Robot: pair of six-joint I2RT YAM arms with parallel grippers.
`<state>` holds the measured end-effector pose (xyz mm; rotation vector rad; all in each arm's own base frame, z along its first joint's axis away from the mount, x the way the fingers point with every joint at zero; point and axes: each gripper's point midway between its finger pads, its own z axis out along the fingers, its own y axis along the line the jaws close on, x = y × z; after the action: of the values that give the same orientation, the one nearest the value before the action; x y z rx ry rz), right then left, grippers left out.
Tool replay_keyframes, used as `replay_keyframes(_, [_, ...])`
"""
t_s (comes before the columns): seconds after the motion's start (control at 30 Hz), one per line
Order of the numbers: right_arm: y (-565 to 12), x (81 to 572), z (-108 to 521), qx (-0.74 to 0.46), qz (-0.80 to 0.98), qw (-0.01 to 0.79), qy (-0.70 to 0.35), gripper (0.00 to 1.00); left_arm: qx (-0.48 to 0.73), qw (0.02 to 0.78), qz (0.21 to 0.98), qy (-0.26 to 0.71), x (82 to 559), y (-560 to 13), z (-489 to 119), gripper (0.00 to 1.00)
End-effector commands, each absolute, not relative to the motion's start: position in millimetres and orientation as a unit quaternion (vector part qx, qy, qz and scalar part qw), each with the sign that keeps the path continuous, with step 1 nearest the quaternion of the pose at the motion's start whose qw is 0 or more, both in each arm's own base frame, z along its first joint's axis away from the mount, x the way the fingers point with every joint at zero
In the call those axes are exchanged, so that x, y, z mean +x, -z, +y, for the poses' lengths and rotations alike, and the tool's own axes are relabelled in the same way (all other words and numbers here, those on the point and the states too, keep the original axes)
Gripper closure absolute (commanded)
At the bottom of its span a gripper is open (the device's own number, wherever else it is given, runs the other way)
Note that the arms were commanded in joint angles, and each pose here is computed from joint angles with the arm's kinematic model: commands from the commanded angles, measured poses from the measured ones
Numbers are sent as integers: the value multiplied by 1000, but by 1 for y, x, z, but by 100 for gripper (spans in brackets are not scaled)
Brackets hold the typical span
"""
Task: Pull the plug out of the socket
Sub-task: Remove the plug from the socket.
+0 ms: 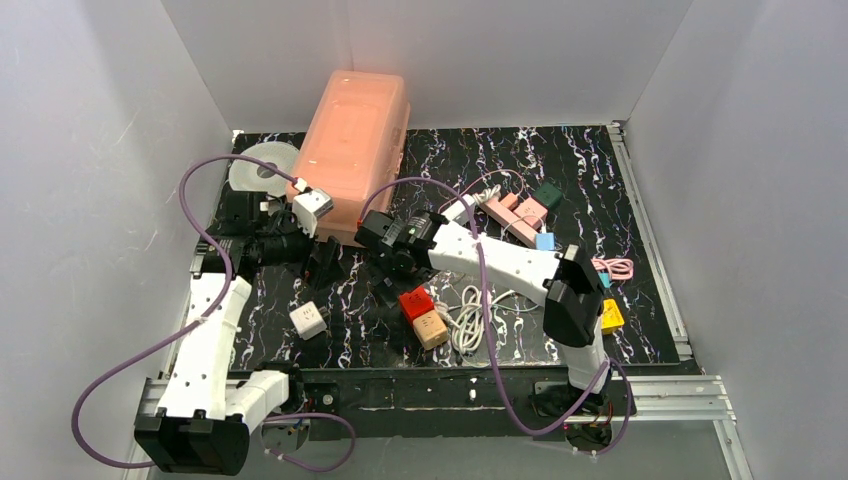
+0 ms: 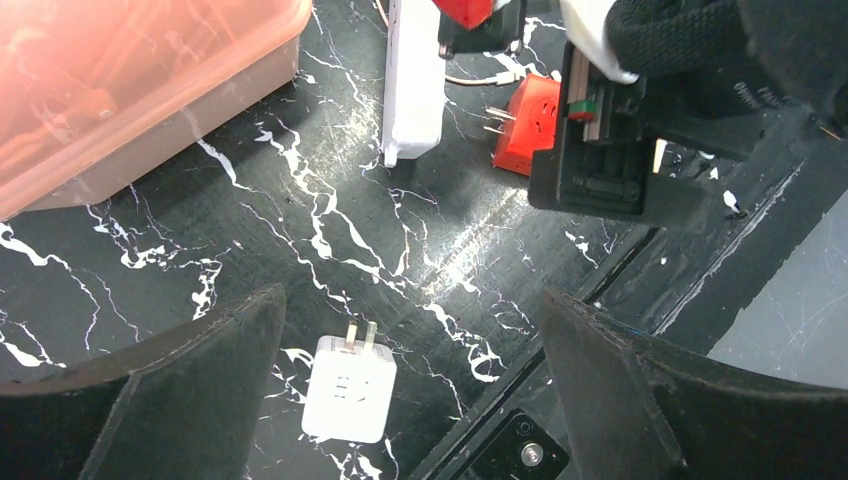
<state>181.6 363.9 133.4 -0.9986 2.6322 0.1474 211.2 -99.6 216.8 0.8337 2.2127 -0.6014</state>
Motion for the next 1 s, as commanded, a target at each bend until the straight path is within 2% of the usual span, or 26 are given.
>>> replay_keyframes(0.0, [-126, 182, 374, -352, 919, 169, -60, 5, 310, 366, 849, 223, 211, -232, -98, 2])
replay_keyframes(0.37, [-81, 189, 368, -312, 933, 179, -21, 5, 310, 377, 845, 220, 211, -241, -98, 2])
replay_keyframes(0.43, [-75, 188, 369, -301, 937, 178, -23, 8, 311, 376, 845, 219, 210, -241, -98, 2])
replay_keyframes(0.53, [-69, 187, 369, -284, 942, 176, -24, 24, 314, 376, 845, 216, 210, -239, -97, 2])
replay_keyframes(0.6, [-66, 186, 368, -274, 946, 174, -24, 40, 315, 376, 845, 216, 210, -238, -97, 2])
replay_keyframes(0.67, [-64, 189, 364, -258, 949, 183, -14, 59, 315, 376, 844, 215, 210, -238, -97, 2])
replay_keyframes(0.73, [-67, 194, 359, -237, 952, 192, -5, 86, 317, 375, 844, 216, 210, -238, -97, 2])
replay_keyframes(0.77, [-69, 197, 355, -223, 955, 196, 3, 96, 317, 374, 844, 217, 209, -237, -97, 2])
replay_keyframes(0.8, [-71, 202, 348, -200, 959, 200, 15, 99, 317, 374, 844, 218, 209, -237, -97, 2])
replay_keyframes(0.97, [-72, 207, 307, -61, 979, 184, 67, 99, 322, 375, 841, 221, 208, -237, -99, 2])
